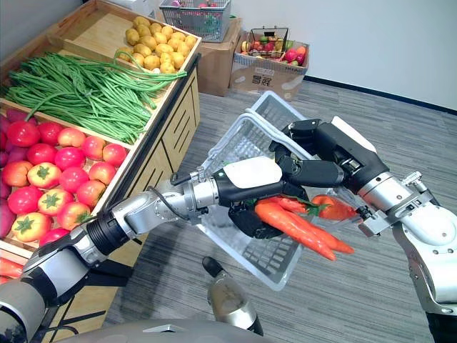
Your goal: Pick vegetable in the basket
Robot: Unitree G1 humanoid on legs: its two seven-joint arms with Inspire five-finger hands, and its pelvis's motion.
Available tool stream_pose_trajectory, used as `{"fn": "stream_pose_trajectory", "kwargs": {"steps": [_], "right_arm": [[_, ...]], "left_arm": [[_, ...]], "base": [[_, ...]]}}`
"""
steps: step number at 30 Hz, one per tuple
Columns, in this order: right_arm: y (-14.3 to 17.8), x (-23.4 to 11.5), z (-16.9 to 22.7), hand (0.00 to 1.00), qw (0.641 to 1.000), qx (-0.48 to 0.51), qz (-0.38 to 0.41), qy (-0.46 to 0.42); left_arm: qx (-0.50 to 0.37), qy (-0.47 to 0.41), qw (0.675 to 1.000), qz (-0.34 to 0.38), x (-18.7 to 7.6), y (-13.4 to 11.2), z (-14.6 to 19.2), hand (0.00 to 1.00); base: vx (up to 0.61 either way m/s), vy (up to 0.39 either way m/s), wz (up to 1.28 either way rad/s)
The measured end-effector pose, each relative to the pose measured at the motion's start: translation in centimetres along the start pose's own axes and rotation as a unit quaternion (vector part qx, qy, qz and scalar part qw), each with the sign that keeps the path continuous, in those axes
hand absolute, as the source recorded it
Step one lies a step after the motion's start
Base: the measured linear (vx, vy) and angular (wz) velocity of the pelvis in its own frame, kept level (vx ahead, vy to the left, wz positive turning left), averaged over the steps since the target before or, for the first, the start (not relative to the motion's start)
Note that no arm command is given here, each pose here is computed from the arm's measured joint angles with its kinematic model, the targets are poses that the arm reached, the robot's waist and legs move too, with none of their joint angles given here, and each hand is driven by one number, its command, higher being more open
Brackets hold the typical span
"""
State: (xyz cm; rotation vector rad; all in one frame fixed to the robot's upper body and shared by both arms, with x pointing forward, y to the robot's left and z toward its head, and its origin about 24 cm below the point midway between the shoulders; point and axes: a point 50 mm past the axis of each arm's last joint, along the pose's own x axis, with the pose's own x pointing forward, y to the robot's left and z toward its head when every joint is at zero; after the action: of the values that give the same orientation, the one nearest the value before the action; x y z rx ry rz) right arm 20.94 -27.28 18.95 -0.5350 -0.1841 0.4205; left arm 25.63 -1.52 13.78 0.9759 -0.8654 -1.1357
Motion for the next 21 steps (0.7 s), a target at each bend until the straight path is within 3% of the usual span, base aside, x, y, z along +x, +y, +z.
{"fn": "stream_pose_trajectory", "kwargs": {"steps": [14,21], "right_arm": [[1.2,-0.9,-1.2,0.0,0.999,0.022,0.026,0.033],[1.8,-1.1,-1.3,0.0,0.998,0.029,0.039,0.043]], "left_arm": [[0.113,0.02,0.992,-0.05,-0.7,-0.6,-0.7,0.0],[0.142,0.094,0.982,-0.084,-1.3,-1.9,-3.6,0.0]], "base": [[0.0,0.025,0.02],[-0.01,0.019,0.05]]}}
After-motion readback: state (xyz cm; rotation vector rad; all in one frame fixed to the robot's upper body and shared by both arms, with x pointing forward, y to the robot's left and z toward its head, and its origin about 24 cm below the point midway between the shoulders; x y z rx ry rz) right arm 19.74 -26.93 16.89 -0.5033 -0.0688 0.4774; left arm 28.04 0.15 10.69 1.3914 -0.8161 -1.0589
